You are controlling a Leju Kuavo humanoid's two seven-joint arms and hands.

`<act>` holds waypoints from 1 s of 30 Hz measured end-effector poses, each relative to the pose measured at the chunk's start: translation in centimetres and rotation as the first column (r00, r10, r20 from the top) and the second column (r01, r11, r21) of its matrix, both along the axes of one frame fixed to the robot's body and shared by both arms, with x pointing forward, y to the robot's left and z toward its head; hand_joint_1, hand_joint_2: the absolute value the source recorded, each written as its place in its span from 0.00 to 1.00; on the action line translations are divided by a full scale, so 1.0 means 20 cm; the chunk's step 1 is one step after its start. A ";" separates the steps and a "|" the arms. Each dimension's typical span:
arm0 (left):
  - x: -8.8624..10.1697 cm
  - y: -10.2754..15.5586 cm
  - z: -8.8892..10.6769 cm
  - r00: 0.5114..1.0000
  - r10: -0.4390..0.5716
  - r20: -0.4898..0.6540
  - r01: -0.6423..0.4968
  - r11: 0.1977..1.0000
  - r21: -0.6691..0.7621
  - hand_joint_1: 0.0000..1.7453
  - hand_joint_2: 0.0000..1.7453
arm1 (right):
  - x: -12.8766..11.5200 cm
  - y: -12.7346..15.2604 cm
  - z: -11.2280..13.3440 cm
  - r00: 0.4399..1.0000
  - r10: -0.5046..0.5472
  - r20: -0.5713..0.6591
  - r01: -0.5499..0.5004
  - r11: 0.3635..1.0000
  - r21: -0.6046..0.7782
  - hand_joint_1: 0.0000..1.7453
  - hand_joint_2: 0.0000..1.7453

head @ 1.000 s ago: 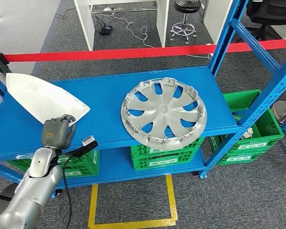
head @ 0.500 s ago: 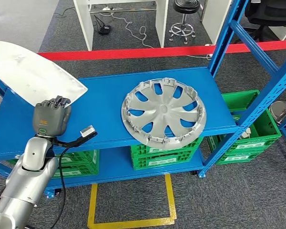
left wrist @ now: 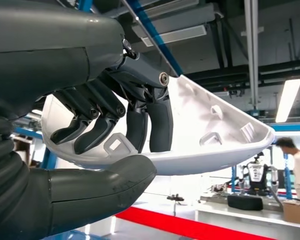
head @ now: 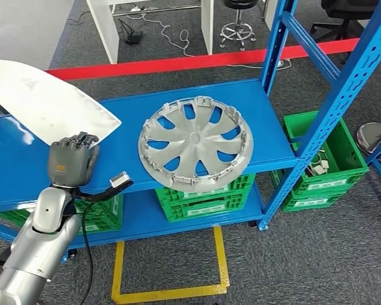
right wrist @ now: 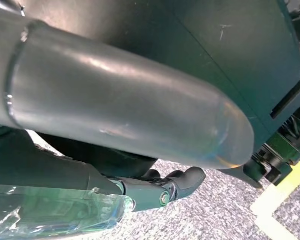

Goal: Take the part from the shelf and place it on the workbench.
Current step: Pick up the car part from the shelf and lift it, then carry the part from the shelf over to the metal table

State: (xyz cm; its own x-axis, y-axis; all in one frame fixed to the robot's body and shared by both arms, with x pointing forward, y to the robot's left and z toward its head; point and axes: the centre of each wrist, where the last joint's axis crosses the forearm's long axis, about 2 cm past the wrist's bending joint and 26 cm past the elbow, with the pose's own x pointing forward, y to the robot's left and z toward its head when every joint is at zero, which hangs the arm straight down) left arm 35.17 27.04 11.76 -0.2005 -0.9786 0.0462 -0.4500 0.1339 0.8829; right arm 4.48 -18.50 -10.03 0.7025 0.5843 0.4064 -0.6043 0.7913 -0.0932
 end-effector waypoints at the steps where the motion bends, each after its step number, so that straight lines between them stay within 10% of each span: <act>1: 0.00 0.00 -0.01 1.000 0.001 -0.004 -0.001 1.000 -0.003 1.00 1.00 | 0.00 0.00 0.00 1.000 0.000 0.002 0.000 1.000 0.001 0.00 0.00; 30: -0.11 0.07 -0.08 0.999 0.000 -0.038 -0.001 0.999 -0.048 1.00 1.00 | 0.01 0.00 0.00 1.000 -0.011 0.018 0.010 0.999 0.031 0.00 0.00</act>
State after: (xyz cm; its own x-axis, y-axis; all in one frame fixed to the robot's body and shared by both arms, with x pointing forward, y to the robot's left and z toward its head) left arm 33.03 28.38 10.22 -0.1973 -0.9752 0.1008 -0.4160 0.1763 0.8921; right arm 4.58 -18.45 -10.01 0.7006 0.5642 0.4367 -0.5945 0.8001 -0.0799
